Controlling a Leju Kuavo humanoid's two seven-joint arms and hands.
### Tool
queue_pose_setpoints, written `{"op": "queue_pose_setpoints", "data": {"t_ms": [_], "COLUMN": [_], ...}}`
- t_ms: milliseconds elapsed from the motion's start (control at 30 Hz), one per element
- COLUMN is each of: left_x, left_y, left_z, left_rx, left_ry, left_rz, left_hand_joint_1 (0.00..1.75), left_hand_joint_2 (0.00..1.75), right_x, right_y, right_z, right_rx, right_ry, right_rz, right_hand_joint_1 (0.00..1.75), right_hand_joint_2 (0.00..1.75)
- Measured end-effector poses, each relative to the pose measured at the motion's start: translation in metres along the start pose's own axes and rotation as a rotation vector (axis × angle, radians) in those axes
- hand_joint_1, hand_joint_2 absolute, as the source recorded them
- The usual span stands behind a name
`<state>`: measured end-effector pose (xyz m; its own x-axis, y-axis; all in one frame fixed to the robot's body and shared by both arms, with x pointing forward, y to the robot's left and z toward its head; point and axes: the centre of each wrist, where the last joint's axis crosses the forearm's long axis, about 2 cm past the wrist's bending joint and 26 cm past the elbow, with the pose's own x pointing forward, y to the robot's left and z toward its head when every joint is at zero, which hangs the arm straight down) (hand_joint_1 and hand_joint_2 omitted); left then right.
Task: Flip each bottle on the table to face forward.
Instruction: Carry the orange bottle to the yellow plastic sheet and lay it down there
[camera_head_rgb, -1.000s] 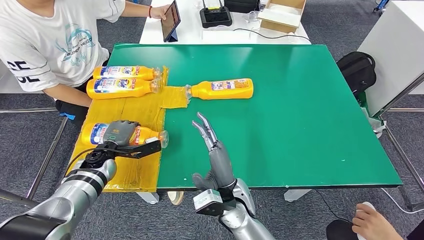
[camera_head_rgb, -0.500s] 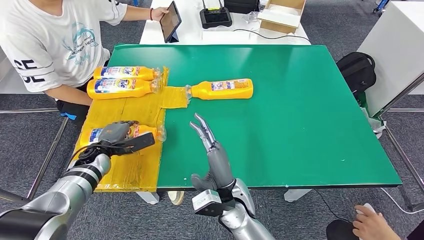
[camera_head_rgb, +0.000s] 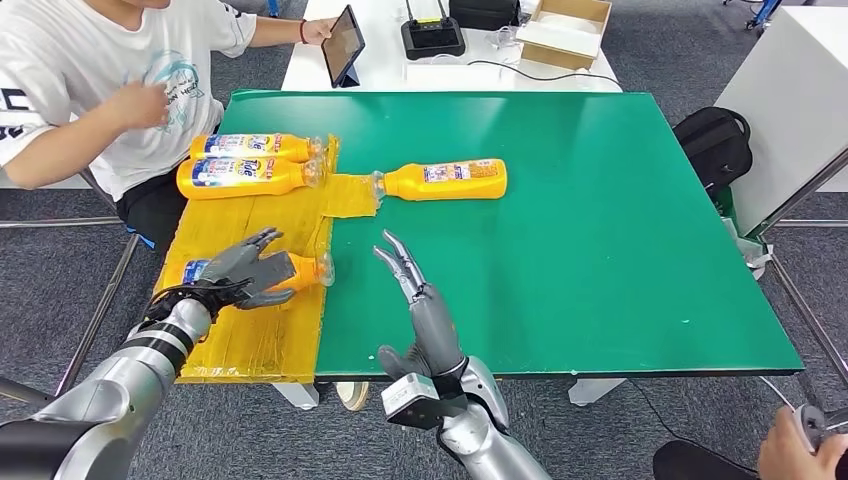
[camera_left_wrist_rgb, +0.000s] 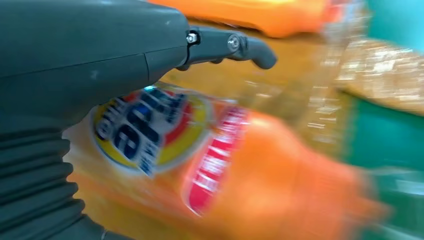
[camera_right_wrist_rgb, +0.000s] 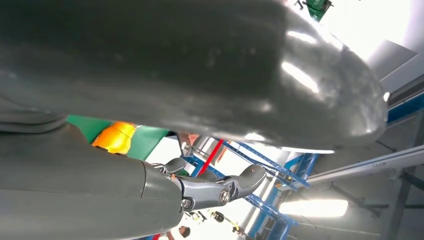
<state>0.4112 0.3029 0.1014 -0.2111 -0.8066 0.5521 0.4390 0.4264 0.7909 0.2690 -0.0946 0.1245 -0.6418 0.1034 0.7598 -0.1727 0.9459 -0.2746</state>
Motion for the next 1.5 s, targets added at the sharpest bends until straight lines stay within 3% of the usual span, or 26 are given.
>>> {"op": "queue_pose_setpoints", "data": {"t_ms": [233,400,533,600,733,867,1167,1300,1500], "left_x": [0.001,0.019,0.033,0.036,0.05,0.072,0.097,0.1,0.095], "left_y": [-0.011,-0.023,-0.019,-0.016,-0.002,0.006,0.006,-0.014,-0.057], "left_z": [0.002,0.001,0.001,0.004,0.02,0.034,0.044,0.044,0.048], "left_rx": [0.06,0.456,0.648,0.739,1.136,1.269,1.282,1.186,1.071], "left_ry": [-0.227,-0.319,-0.341,-0.336,-0.283,-0.35,-0.469,-0.489,-0.426], "left_rz": [0.357,0.613,0.674,0.665,0.601,0.565,0.62,0.707,0.783], "left_hand_joint_1": [0.0,0.0,0.0,0.0,0.0,0.0,0.0,0.0,0.0], "left_hand_joint_2": [0.0,0.0,1.75,1.75,1.75,1.75,1.75,1.75,1.75], "right_x": [-0.004,-0.005,-0.005,-0.005,-0.006,-0.009,-0.014,-0.019,-0.03], "right_y": [0.001,0.002,0.003,0.003,0.004,0.003,-0.001,-0.015,-0.049], "right_z": [0.002,0.007,0.008,0.009,0.01,0.012,0.017,0.019,0.017], "right_rx": [0.013,0.028,0.034,0.036,0.056,0.075,0.096,0.092,0.107], "right_ry": [0.011,0.03,0.042,0.044,0.053,0.066,0.106,0.154,0.23], "right_rz": [0.0,0.015,0.024,0.027,0.05,0.068,0.099,0.164,0.304], "right_hand_joint_1": [0.0,0.0,0.0,0.0,0.0,0.0,0.0,0.0,0.0], "right_hand_joint_2": [0.0,0.0,0.0,0.0,1.75,1.75,1.75,1.75,1.75]}}
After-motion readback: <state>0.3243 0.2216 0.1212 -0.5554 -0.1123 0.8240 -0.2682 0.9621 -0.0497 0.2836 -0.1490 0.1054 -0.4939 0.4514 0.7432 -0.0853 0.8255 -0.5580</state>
